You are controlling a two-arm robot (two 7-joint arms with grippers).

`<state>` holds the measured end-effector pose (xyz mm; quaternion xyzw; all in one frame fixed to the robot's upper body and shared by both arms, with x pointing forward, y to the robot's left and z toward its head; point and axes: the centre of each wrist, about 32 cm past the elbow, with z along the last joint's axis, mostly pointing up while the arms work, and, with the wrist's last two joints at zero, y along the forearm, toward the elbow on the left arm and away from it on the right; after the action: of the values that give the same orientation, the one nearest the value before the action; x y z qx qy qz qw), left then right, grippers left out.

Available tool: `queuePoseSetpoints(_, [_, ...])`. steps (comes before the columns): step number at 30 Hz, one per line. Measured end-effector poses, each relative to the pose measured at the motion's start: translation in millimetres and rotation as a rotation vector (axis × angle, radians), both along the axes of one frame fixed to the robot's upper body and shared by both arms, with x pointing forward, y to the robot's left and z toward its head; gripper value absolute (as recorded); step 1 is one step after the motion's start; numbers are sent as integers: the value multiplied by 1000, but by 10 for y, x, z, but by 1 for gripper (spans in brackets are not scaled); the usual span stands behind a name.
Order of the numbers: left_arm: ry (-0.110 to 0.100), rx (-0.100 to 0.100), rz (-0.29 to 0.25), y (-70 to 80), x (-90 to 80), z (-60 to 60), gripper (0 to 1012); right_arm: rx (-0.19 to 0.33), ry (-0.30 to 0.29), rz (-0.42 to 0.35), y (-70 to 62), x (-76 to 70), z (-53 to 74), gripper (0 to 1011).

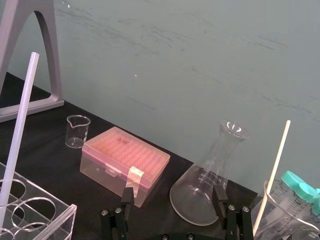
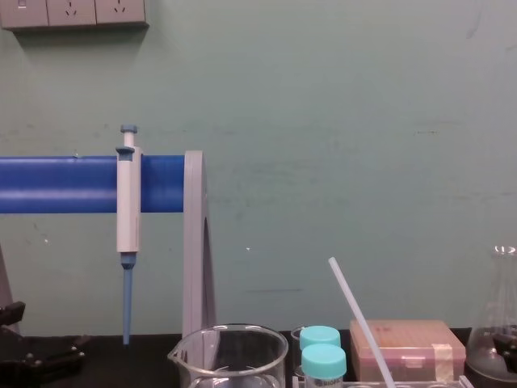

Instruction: Pick up the stirring rod with one hand, then place it down.

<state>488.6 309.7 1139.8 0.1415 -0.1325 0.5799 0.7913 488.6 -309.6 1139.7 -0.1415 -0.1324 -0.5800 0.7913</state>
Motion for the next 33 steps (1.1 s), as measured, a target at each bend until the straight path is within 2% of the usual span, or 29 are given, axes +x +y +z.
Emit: queuePoseSetpoints(33, [0, 0, 0, 0, 0, 0, 1000, 0, 0, 0, 0, 0, 0, 1004])
